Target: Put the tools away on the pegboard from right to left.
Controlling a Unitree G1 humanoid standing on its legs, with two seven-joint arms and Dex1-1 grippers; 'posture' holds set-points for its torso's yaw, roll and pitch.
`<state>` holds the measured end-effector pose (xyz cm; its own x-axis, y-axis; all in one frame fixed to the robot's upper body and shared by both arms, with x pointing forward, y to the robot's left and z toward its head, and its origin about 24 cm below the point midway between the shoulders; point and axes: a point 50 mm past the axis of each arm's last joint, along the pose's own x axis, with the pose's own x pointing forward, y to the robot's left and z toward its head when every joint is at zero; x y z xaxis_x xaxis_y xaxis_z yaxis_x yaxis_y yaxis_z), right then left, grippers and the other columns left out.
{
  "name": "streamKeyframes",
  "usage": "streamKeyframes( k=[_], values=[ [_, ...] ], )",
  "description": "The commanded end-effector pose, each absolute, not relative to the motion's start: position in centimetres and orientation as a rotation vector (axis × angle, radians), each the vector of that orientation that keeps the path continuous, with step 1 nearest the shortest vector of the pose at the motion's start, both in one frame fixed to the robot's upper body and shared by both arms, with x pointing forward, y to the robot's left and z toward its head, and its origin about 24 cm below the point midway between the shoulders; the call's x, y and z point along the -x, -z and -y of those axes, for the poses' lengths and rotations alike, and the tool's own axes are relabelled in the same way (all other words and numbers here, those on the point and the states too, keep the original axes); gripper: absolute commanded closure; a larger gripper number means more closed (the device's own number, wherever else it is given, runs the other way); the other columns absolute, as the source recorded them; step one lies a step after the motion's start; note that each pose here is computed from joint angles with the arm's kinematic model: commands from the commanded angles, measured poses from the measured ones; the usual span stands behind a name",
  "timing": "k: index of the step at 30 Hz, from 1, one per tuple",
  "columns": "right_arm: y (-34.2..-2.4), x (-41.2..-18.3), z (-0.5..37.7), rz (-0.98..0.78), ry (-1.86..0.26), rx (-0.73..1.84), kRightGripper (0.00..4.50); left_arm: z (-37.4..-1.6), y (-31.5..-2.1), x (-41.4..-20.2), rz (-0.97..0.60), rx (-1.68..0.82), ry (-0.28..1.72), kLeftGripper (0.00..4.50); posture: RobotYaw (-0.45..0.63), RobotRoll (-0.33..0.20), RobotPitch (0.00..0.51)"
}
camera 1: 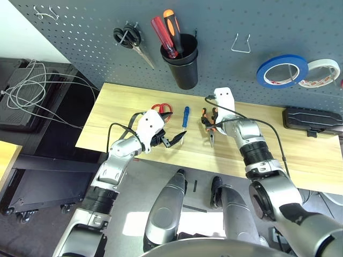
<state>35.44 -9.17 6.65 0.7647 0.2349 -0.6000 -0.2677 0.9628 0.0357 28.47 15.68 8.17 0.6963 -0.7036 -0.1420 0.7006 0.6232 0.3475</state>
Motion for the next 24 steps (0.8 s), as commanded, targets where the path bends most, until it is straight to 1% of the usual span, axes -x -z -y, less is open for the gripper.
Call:
streamKeyframes(
  k=[1,13,23,24],
  values=[
    [-5.4,-34.7,9.3,-0.720,-0.264,0.013,0.05,-15.5,-7.1,-28.1,-0.031,-0.391,0.823,0.00,0.24,0.000,0.355],
    [-3.2,-34.6,8.2,-0.793,-0.255,0.036,0.05,-15.6,-7.1,-27.8,-0.028,-0.378,0.817,0.00,0.27,0.000,0.359],
    [-2.0,-35.3,8.7,-0.771,-0.196,0.059,0.05,-15.1,-7.1,-27.7,-0.018,-0.370,0.843,0.00,0.26,0.000,0.358],
    [-2.0,-35.3,8.8,-0.771,-0.193,0.065,0.23,-15.0,-7.2,-27.7,-0.016,-0.368,0.846,0.00,0.26,0.000,0.358]
  ],
)
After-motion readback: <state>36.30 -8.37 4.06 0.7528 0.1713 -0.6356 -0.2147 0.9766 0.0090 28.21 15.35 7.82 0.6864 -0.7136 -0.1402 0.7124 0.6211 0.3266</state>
